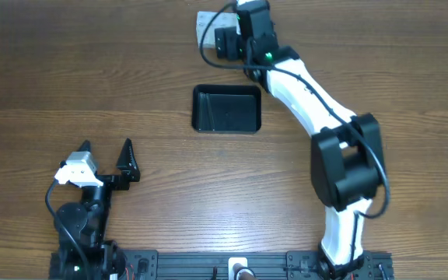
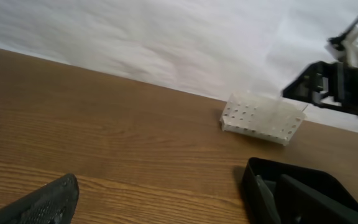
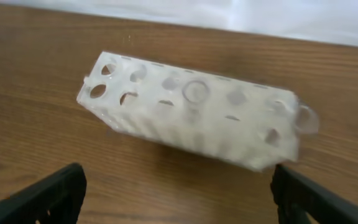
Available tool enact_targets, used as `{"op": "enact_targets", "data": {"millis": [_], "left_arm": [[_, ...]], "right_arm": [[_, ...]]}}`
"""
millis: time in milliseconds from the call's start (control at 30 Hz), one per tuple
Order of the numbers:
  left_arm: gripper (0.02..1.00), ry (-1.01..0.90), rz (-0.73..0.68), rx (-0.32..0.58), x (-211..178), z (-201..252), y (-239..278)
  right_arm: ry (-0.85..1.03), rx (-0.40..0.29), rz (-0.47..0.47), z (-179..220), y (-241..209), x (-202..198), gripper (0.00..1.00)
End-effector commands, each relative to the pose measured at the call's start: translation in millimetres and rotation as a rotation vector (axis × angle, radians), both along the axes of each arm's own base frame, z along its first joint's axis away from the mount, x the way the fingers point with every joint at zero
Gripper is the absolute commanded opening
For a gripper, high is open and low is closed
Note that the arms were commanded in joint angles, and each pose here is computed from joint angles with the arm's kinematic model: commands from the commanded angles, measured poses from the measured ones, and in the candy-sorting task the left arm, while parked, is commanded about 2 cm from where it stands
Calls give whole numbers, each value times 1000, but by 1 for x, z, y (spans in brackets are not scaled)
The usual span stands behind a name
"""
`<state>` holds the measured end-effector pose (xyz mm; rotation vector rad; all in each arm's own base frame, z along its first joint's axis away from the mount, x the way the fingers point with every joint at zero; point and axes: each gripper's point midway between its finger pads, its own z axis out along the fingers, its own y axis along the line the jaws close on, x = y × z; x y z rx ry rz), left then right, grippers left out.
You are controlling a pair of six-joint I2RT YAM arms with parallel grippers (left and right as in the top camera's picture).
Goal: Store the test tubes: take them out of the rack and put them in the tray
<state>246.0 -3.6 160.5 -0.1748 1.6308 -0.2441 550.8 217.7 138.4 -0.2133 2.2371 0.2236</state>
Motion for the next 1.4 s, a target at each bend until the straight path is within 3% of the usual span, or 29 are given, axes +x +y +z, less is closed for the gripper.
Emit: {"op": "enact_targets", "data": {"millis": [33, 567, 700, 1033, 1400], "left_arm": [[998, 2, -8, -12, 0, -1, -1], [1000, 2, -8, -12, 0, -1, -1], [998, 2, -8, -12, 0, -1, -1], [1000, 2, -8, -12, 0, -1, -1], [1000, 2, -8, -12, 0, -1, -1]], "right_arm": [[-18, 16, 6, 1, 22, 19, 936], [-85, -49, -132, -23, 11, 48, 877], [-100, -46, -138, -19, 11, 50, 790], [-103, -67, -162, -20, 6, 50, 430], [-102, -71, -159, -20, 6, 50, 297]]}}
